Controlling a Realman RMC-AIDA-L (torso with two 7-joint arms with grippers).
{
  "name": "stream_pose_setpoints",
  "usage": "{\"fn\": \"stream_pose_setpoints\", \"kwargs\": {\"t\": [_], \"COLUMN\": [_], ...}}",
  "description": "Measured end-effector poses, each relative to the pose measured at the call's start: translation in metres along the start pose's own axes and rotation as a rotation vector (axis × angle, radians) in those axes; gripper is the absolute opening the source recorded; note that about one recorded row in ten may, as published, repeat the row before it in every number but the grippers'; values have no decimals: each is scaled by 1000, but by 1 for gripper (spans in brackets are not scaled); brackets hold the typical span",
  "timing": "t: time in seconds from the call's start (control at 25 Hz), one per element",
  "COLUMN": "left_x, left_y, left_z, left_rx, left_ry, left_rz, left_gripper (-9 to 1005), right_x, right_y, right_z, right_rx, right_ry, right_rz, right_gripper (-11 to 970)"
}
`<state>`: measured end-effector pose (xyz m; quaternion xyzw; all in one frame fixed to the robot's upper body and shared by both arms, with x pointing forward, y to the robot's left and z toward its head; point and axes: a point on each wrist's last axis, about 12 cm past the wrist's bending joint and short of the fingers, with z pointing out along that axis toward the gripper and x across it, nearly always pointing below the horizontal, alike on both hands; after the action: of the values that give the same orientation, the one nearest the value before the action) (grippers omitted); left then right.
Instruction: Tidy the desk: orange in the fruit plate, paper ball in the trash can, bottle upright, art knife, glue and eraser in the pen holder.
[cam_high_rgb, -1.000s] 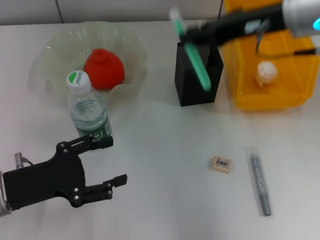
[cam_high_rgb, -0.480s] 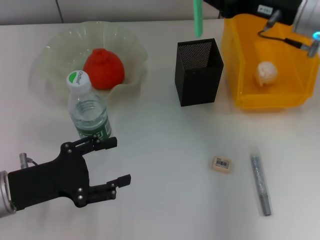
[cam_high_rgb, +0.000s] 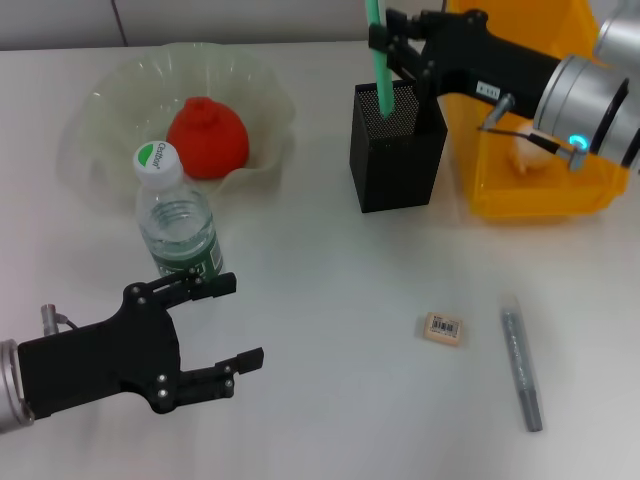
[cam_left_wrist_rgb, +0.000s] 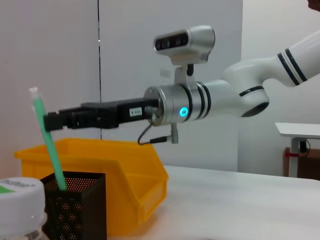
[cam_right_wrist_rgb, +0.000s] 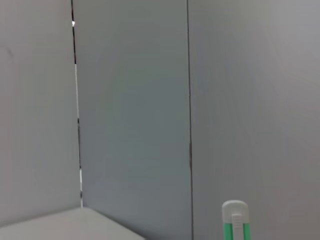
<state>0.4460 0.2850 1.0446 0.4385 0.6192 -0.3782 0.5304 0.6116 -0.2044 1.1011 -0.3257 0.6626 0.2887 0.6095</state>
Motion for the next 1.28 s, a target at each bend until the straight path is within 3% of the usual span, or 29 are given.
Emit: {"fn": "stream_pose_setpoints", "kwargs": {"t": [0.28,0.44,0.52,0.56,0.6,0.64,0.68,0.8,0.84,0.92,1.08,1.28], "left_x": [0,-1,-1,-1,-1,-1,-1,-1,-1,-1,-1,-1], "left_y": [1,1,1,1,1,1,1,2,2,2,1,1], "left_z": [0,0,0,0,0,0,-1,-1,-1,-1,0,0], "left_rx": [1,1,0,-1,-2,-2,-2,-1,-1,-2,-1,0], "left_ry": [1,1,1,0,0,0,0,0,0,0,0,0], "left_rz": [2,3,3,3,3,3,3,5,5,5,4,3], "left_gripper": [800,800,800,800,800,800,800,800,800,799,799,799], "right_x": [-1,-24,-46,-56,-80,-80,-86,-97,-97,-92,-57,-50], "right_y": [-1,7,14,19,29,29,34,51,51,59,78,80], "right_z": [-12,-34,-43,-46,-49,-49,-50,-44,-44,-34,-3,5], "right_rx": [-7,-45,-63,-72,-76,-76,-67,-7,-7,-10,-131,-157], "right_ry": [13,53,94,138,271,271,366,760,760,901,1172,1209], "right_rz": [39,62,44,49,36,36,18,3,3,-18,-77,-80], "right_gripper": [316,427,499,535,557,580,602,669,691,736,803,832]}}
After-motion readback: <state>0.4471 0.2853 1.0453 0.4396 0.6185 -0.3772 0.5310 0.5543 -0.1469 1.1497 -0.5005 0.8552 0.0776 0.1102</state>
